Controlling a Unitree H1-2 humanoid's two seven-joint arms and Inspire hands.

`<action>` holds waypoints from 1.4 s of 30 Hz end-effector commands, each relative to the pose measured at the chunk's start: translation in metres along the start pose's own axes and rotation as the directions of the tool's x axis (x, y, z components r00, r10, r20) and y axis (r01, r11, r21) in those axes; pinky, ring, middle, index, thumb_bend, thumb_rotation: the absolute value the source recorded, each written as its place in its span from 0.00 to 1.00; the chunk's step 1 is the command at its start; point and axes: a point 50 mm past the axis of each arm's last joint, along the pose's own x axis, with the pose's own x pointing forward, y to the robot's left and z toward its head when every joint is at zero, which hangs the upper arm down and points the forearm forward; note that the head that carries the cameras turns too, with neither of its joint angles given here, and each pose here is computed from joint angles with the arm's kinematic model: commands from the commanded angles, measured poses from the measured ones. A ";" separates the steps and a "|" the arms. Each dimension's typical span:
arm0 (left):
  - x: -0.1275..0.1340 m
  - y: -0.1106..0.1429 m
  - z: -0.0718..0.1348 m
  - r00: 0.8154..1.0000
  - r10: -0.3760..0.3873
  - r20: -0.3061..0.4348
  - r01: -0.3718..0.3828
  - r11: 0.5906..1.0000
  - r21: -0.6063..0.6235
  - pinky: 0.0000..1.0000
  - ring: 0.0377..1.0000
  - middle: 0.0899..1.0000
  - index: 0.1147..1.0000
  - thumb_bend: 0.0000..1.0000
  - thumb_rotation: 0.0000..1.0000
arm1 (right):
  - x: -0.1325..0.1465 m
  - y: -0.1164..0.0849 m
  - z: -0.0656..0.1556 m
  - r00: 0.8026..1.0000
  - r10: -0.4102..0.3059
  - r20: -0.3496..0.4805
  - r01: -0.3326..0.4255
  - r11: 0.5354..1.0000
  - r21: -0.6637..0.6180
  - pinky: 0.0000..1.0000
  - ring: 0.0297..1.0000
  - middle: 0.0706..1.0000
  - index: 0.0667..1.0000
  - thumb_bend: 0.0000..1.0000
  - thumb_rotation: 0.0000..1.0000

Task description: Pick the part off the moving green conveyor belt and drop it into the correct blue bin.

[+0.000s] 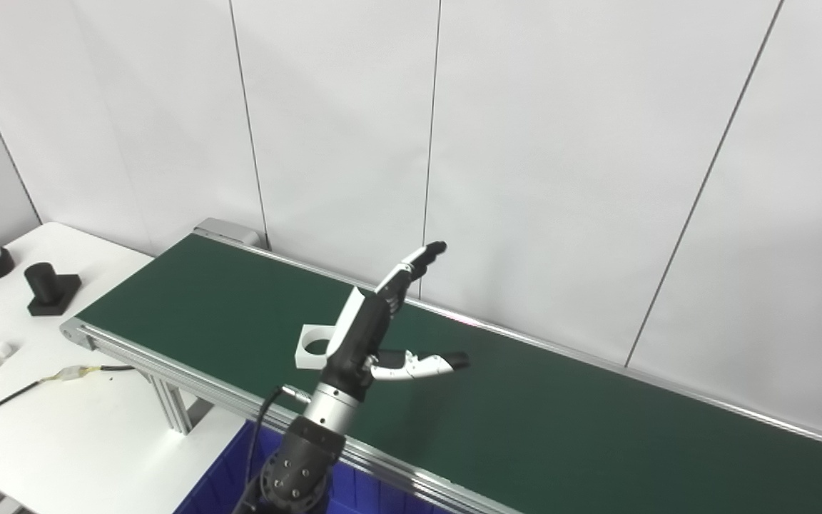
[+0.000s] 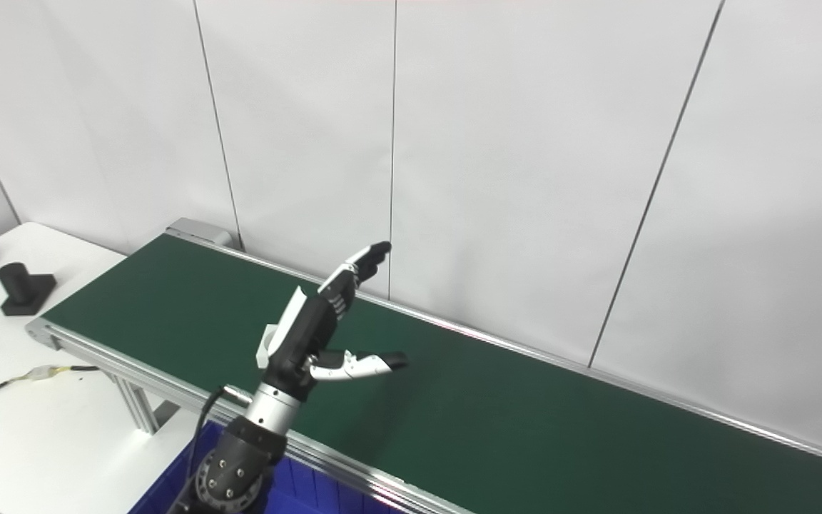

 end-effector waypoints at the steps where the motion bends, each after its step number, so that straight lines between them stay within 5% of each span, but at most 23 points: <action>1: 0.017 0.011 0.007 0.998 0.008 0.067 -0.009 1.000 0.014 0.94 0.94 0.93 0.88 0.74 0.17 | 0.005 0.000 0.009 0.998 -0.004 0.070 0.003 1.000 0.023 0.64 0.74 0.79 0.89 0.49 0.00; 6: 0.020 0.026 0.004 0.997 -0.064 0.047 0.059 0.993 0.100 0.94 0.96 0.97 0.93 0.67 0.24 | 0.004 0.000 0.008 0.998 -0.007 0.068 0.006 1.000 0.022 0.62 0.72 0.78 0.88 0.49 0.00; 16: 0.036 0.035 -0.002 0.996 -0.091 -0.017 0.093 0.982 0.165 0.93 0.94 0.97 0.94 0.64 0.06 | 0.006 0.004 0.009 0.997 0.006 0.082 -0.006 1.000 -0.003 0.61 0.71 0.77 0.86 0.50 0.00; 19: 0.040 0.041 -0.002 0.991 -0.125 -0.057 0.135 0.964 0.230 0.87 0.94 0.97 0.95 0.60 0.21 | 0.006 0.005 0.010 0.996 0.005 0.086 -0.005 1.000 -0.005 0.62 0.72 0.77 0.84 0.50 0.00; 22: 0.044 0.046 -0.004 0.986 -0.140 -0.093 0.160 0.949 0.271 0.85 0.93 0.96 0.94 0.60 0.24 | 0.007 0.007 0.012 0.996 0.005 0.092 -0.005 1.000 -0.001 0.62 0.72 0.77 0.83 0.50 0.00; 28: 0.053 0.050 -0.008 0.977 -0.165 -0.133 0.200 0.926 0.320 0.90 0.94 0.94 0.91 0.69 0.19 | 0.008 0.009 0.012 0.996 0.015 0.087 -0.016 1.000 0.010 0.59 0.71 0.77 0.81 0.52 0.00; 34: 0.061 0.048 -0.015 0.976 -0.146 -0.161 0.199 0.901 0.386 0.87 0.91 0.92 0.88 0.88 0.02 | 0.008 0.010 0.012 0.996 0.020 0.082 -0.021 1.000 0.021 0.58 0.71 0.77 0.81 0.54 0.00; 42: 0.067 0.044 -0.031 0.962 -0.177 -0.210 0.262 0.821 0.507 0.77 0.87 0.88 0.88 0.92 0.05 | 0.008 0.010 0.011 0.996 0.020 0.083 -0.021 1.000 0.011 0.59 0.71 0.77 0.81 0.54 0.00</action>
